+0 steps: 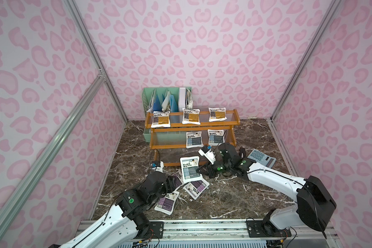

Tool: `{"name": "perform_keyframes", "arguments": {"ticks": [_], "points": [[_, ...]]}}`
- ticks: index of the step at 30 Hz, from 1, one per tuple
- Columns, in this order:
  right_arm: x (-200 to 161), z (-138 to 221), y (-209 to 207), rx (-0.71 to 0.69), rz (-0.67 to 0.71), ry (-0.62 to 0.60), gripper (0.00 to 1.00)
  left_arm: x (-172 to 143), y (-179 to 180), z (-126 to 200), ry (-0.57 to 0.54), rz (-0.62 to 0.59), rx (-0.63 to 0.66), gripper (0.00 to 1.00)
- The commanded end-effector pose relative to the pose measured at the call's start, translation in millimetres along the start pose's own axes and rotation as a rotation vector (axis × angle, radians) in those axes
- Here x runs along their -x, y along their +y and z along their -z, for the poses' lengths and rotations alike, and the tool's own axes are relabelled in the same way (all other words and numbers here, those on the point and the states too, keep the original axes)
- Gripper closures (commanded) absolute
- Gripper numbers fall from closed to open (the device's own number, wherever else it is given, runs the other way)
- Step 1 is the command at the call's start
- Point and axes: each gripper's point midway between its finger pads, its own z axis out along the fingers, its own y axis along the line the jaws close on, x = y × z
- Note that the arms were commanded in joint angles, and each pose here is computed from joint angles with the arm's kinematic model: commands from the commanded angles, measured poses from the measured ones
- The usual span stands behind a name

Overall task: Place the bagged coffee beans on the shelf by color
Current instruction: Pick up the bagged coffee beans at the center of the board.

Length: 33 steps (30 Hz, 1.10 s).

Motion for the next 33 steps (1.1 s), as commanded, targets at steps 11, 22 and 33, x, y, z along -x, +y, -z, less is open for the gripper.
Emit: {"name": "perform_keyframes", "arguments": {"ticks": [11,22,33], "points": [[49,-15,24,0.172,0.013,-0.066,1.0,31,-26,18,-0.183,0.092,-0.221,0.41],[50,-19,28,0.196,0.029,-0.044,1.0,43,-41,4,-0.217,0.113,-0.255,0.44],[49,-19,26,0.181,0.024,-0.037,1.0,75,-62,5,-0.266,0.095,-0.301,0.96]]}}
